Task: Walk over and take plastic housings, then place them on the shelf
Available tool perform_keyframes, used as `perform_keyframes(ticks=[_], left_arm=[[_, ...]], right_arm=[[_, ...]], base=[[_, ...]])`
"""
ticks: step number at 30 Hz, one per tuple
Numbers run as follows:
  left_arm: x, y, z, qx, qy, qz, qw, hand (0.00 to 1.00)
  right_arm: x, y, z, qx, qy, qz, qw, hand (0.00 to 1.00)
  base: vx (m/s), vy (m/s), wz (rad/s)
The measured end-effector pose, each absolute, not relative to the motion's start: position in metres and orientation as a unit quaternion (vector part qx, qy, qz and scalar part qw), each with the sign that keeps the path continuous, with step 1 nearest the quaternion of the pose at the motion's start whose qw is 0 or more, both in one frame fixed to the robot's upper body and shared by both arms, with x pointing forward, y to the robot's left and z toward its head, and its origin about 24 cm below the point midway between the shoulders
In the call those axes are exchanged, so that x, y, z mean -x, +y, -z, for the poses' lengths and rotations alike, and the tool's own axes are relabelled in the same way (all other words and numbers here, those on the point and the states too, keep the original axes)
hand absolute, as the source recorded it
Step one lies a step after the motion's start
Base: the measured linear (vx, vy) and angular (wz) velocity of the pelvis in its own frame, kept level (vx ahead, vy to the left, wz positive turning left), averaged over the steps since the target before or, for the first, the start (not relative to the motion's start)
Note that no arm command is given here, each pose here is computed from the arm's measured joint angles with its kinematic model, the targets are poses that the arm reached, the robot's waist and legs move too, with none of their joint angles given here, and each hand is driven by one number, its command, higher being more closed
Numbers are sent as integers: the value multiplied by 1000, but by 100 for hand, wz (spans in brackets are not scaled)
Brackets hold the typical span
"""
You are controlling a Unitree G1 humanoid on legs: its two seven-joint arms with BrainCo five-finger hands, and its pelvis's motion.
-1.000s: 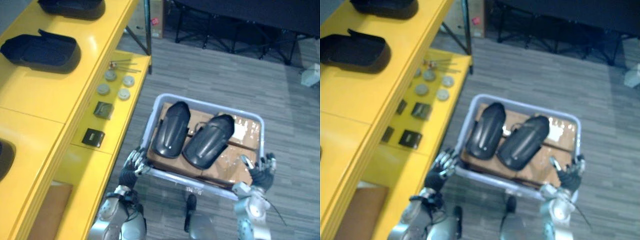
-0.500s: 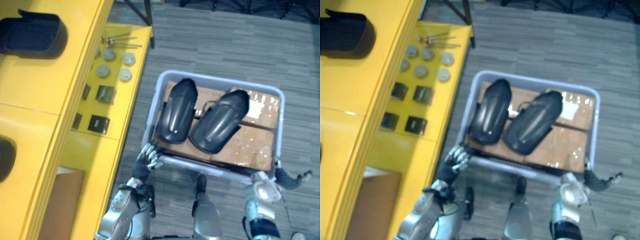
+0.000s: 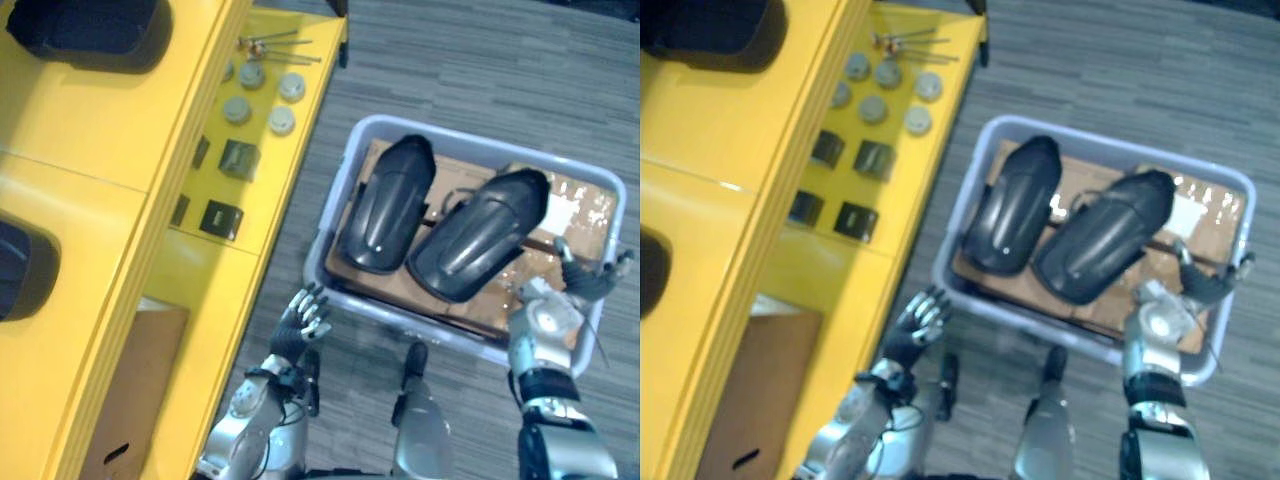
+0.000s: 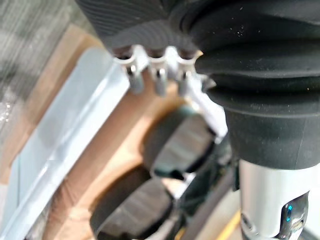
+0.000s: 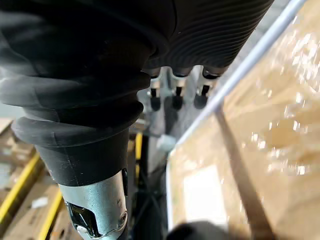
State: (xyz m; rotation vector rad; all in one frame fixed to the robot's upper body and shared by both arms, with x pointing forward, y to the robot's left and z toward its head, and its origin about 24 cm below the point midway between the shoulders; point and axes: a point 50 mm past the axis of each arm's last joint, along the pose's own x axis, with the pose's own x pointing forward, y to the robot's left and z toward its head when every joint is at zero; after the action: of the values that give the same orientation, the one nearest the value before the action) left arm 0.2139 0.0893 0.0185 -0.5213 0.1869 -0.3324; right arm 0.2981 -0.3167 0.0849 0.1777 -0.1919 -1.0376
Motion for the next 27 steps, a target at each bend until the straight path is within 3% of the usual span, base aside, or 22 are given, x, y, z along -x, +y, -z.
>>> perform_keyframes(ticks=[9,14,27], left_arm=[[-209,80,-10,256,115,174,944,0],[-207,74,-1,261,134,172,940,0],[-209,61,-1,271,147,187,933,0]], right_arm=[[-312,-304,-90,-74,-71,456,884,0],[-316,-298,-76,-70,-10,441,895,0],[-339,-309,-83,-28,85,456,886,0]], base=[[-8,-1,2],[-35,-6,3],[-23,-6,4]])
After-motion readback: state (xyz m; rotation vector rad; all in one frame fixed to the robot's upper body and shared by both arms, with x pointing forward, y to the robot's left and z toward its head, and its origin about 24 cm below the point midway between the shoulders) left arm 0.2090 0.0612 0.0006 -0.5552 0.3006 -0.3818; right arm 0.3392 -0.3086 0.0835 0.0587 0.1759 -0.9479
